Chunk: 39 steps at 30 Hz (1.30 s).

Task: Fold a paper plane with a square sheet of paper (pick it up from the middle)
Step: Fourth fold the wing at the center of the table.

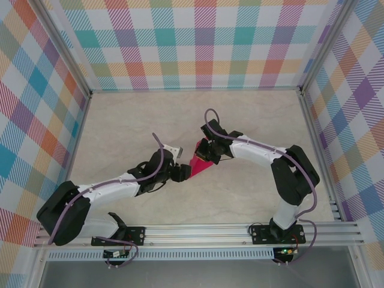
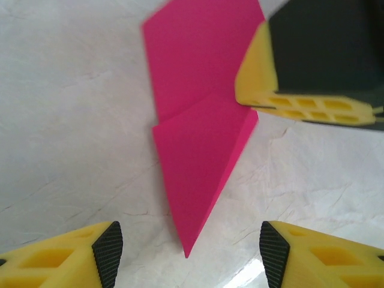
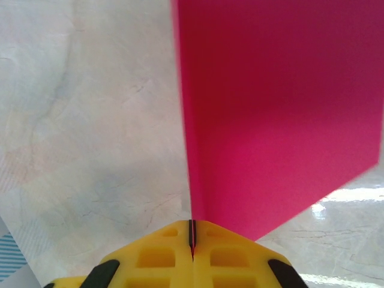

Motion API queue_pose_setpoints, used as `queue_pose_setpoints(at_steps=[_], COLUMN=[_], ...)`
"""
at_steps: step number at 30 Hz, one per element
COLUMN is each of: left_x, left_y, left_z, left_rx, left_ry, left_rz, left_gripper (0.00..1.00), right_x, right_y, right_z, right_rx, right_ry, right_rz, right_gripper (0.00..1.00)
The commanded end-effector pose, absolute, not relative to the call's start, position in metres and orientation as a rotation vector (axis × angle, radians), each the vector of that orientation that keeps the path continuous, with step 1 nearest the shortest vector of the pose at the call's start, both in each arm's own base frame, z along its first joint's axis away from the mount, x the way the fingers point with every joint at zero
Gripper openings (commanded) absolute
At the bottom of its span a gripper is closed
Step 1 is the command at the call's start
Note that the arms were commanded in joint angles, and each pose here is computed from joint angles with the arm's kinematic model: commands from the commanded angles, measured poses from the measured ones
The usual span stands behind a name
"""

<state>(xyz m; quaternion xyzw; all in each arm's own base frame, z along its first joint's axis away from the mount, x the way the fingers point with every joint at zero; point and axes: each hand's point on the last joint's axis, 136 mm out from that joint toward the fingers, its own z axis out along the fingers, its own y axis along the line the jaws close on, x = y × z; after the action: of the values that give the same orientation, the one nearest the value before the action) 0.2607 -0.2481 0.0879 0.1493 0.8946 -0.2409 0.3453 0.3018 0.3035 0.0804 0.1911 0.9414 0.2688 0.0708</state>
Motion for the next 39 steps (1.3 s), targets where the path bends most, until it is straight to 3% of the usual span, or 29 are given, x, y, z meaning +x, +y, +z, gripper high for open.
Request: queue_pose_setpoints(at_steps=[1, 12, 23, 29, 36, 39], left_x=[0.269, 0.267, 0.277, 0.277, 0.268, 0.264], left_y=[-0.264, -0.280, -0.269, -0.270, -0.271, -0.272], left_z=[0.101, 0.077, 0.053, 0.051, 0.046, 0.045], left_rx=[0.525, 0.720, 0.698, 0.695, 0.671, 0.617], left_ry=[2.155, 2.039, 2.045, 2.044, 2.081, 2.108], left_rz=[-0.624, -0.622, -0.514, -0.514, -0.583, -0.647], left_gripper=[0.62, 0.48, 0.32, 0.17, 0.12, 0.11], right_x=[0.296, 0.293, 0.292, 0.291, 0.298, 0.303], right_y=[0.313, 0.320, 0.323, 0.325, 0.312, 0.310], right_z=[0.077, 0.074, 0.075, 0.077, 0.085, 0.097], right_rx=[0.675, 0.771, 0.781, 0.744, 0.590, 0.413], right_ry=[2.860, 2.908, 2.935, 2.941, 2.876, 2.814], right_rz=[0.873, 0.888, 0.891, 0.908, 0.937, 0.979], right_gripper=[0.00, 0.00, 0.01, 0.13, 0.52, 0.62])
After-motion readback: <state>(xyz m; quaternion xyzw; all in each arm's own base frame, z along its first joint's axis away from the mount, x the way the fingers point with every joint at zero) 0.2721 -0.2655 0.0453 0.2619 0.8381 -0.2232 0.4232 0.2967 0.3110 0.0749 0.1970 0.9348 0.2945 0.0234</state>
